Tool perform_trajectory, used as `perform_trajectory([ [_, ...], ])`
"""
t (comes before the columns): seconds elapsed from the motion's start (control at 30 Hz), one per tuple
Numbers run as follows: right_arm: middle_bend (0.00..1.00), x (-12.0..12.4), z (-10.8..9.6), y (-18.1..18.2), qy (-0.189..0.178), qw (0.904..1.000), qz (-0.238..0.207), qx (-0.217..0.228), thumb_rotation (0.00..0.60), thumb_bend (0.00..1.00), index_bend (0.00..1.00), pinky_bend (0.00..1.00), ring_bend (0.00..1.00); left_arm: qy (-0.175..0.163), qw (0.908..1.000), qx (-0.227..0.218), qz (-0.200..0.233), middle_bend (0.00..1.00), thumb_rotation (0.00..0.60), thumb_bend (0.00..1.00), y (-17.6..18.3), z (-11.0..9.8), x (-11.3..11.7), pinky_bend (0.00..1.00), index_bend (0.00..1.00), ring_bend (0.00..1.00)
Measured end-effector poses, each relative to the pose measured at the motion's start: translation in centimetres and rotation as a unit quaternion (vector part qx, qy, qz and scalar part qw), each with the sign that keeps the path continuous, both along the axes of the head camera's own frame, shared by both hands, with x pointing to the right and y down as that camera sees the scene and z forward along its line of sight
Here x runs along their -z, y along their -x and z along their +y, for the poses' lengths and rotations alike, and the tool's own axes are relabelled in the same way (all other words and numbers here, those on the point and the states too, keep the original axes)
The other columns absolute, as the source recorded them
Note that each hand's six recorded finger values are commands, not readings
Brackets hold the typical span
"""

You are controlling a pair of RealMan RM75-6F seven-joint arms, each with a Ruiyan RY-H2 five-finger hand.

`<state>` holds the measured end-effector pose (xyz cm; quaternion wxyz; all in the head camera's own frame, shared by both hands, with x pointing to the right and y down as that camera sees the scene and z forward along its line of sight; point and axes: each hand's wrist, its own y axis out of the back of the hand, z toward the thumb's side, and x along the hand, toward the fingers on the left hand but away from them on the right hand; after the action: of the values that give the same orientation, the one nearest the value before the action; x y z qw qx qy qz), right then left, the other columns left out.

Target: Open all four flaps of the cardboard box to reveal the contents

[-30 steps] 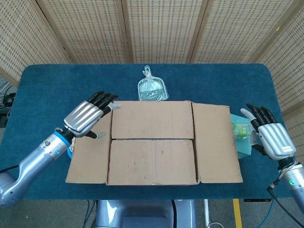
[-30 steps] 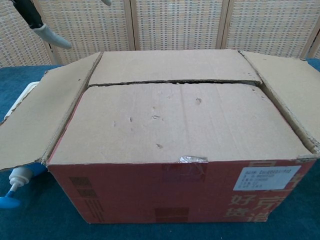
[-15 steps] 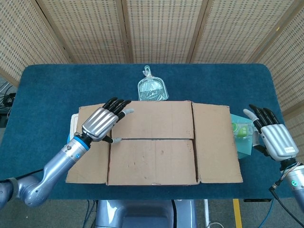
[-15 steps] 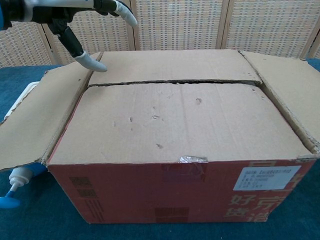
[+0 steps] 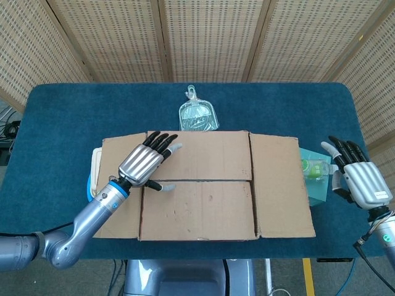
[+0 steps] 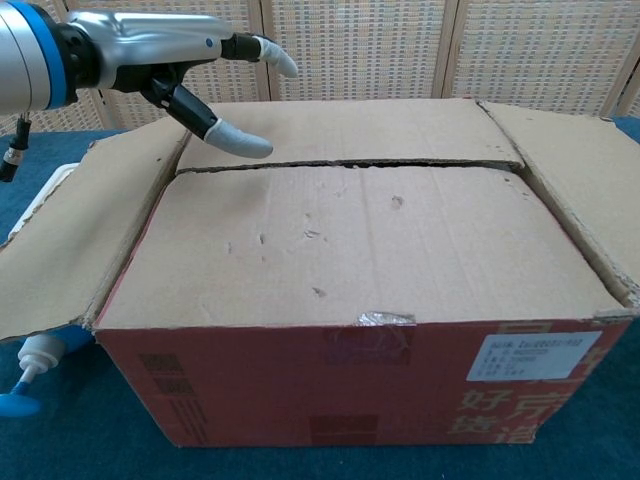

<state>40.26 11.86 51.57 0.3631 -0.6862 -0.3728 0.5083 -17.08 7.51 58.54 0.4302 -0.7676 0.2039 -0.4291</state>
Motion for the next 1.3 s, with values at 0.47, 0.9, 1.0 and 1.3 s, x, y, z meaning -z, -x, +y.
perform_trajectory([
  [0.47,0.0,-0.1,0.2,-0.5,0.002,1.0,0.0,-0.006,0.6,0.88,0.0,0.0,0.0,-0.015,0.9993,-0.012,-0.032,0.0,0.334,0.08,-0.3,0.5,-1.0,0.0,0.0,0.0],
  [0.9,0.0,-0.1,0.3,-1.0,0.001,0.9999,0.0,-0.013,0.6,0.88,0.0,0.0,0.0,-0.022,0.999,-0.01,-0.039,0.0,0.411,0.13,-0.3,0.5,-1.5,0.0,0.0,0.0],
  [1.0,0.0,-0.1,0.3,-1.2,0.001,0.9999,0.001,-0.014,0.6,0.88,0.0,0.0,0.0,-0.028,0.9988,-0.004,-0.04,0.0,0.415,0.14,-0.2,0.2,-1.5,0.0,0.0,0.0],
  [1.3,0.0,-0.1,0.3,-1.5,0.001,0.9998,0.001,-0.019,0.6,0.88,0.0,0.0,0.0,-0.04,0.9978,0.004,-0.052,0.0,0.419,0.16,0.4,-0.5,-1.8,0.0,0.0,0.0],
])
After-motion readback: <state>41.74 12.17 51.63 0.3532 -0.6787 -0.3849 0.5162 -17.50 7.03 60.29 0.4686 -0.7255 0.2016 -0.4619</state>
